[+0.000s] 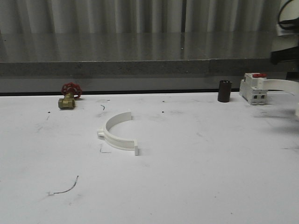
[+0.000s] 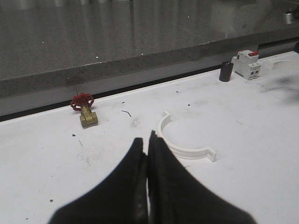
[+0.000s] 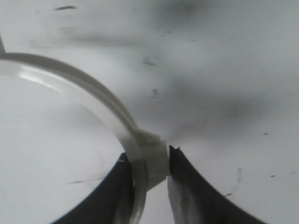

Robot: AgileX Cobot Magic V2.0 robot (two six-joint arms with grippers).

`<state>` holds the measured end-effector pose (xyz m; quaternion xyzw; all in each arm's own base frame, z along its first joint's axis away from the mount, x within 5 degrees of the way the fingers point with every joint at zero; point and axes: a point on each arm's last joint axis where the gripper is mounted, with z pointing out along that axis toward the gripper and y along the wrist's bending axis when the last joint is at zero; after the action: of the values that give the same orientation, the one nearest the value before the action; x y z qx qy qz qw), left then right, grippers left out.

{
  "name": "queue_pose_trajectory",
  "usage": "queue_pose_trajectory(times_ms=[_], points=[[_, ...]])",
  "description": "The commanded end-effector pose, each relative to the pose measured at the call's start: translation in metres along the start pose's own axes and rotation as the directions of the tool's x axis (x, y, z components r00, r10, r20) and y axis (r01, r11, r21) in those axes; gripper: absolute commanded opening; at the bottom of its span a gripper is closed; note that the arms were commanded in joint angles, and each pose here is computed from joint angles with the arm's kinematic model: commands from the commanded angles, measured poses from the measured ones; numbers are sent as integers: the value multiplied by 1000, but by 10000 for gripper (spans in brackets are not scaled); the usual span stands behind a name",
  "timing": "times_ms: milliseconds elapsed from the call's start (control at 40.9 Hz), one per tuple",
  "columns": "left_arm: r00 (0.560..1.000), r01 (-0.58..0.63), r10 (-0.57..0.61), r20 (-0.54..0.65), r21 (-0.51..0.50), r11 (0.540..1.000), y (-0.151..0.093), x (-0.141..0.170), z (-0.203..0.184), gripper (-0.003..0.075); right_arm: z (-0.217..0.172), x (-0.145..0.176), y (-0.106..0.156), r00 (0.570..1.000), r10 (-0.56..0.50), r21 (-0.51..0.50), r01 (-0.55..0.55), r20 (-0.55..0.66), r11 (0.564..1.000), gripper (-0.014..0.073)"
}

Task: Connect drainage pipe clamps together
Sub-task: 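Carry the clamp half toward the placed half and lower it, then press the held half's ends against the placed half's ends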

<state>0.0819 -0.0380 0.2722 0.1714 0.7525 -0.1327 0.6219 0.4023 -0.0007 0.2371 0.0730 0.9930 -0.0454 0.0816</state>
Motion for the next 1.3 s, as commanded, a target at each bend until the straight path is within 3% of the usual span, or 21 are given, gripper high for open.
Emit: queue_pose_trajectory(times_ms=[0,244,587,831,1271], points=[[994,-5,3,107,22,1000,-2,-16,-2,-20,-31,4,29,996,12,-14,-11,92,1000,99],[994,-5,3,107,22,1000,-2,-16,-2,-20,-38,26,119,984,-56,-100,74,168,992,125],[994,-5,3,107,22,1000,-2,-16,-2,-20,-31,30,194,985,-96,-195,123,144,973,125],[994,-5,3,107,22,1000,-2,-16,-2,-20,-13,25,221,990,-98,-206,117,100,971,125],[994,-5,3,107,22,1000,-2,-16,-2,-20,-3,20,227,991,-69,-221,93,113,971,125]])
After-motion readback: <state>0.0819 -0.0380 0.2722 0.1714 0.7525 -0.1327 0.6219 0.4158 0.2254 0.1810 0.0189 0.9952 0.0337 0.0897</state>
